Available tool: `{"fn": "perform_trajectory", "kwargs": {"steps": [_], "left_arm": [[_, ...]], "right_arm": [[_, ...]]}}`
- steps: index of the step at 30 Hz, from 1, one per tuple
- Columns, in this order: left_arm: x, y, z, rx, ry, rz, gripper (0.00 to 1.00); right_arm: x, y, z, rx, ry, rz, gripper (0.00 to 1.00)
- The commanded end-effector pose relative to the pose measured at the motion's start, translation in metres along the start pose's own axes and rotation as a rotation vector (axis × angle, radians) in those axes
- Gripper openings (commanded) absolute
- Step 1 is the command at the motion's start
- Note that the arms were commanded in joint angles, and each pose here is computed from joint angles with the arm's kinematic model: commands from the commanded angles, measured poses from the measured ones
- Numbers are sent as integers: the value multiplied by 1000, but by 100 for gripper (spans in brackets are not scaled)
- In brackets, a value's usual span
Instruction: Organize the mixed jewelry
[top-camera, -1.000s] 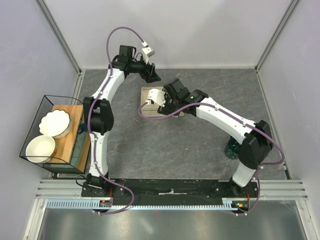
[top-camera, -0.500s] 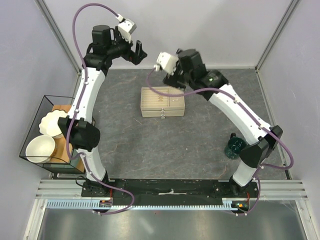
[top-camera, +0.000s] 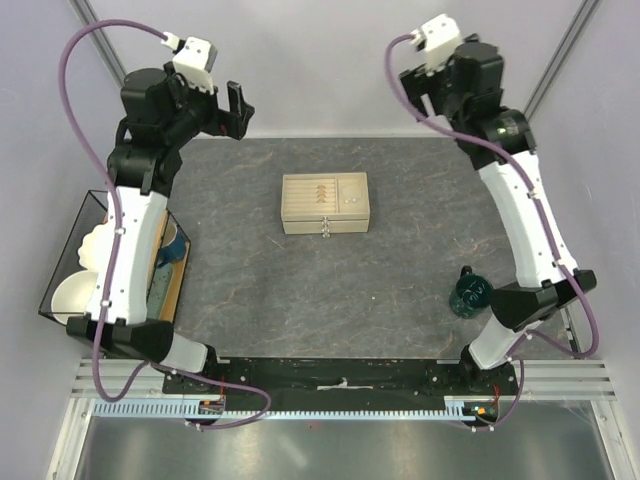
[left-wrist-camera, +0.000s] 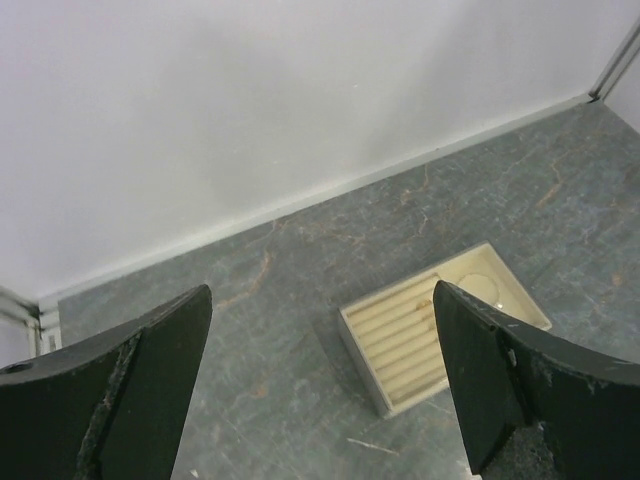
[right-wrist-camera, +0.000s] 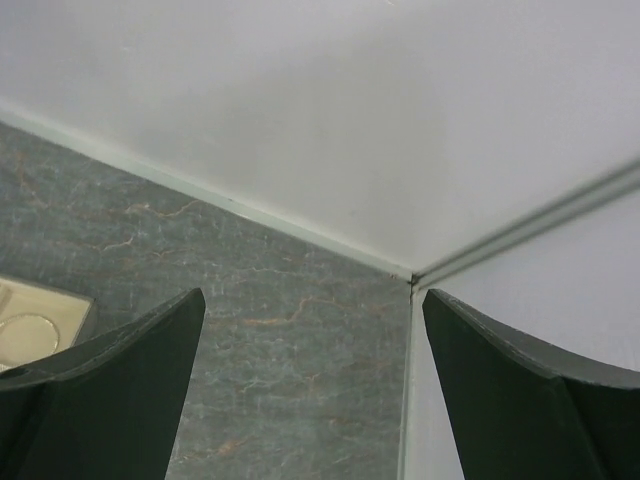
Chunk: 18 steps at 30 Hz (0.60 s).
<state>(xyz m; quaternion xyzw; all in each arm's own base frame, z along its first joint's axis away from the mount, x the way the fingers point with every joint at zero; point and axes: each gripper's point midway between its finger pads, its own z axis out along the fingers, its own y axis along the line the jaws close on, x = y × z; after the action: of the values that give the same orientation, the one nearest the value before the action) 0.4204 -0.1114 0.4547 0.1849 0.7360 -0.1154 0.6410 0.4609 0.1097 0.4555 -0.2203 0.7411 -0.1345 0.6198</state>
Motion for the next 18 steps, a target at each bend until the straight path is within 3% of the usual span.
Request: {"fn": "perform_trajectory", "kwargs": {"steps": [1, 8, 13, 18], "left_arm": [[3, 4, -33, -93, -46, -125, 99], [0, -6, -77, -107, -177, -116, 99], [28, -1, -68, -134, -132, -123, 97], [53, 5, -47, -153, -121, -119, 96]], "right_arm": [[-13, -42, -45, 36, -69, 273, 98], [5, -40, -70, 21, -86, 411, 98], [5, -44, -90, 57, -182, 481, 98], [25, -35, -78, 69, -147, 460, 98]]}}
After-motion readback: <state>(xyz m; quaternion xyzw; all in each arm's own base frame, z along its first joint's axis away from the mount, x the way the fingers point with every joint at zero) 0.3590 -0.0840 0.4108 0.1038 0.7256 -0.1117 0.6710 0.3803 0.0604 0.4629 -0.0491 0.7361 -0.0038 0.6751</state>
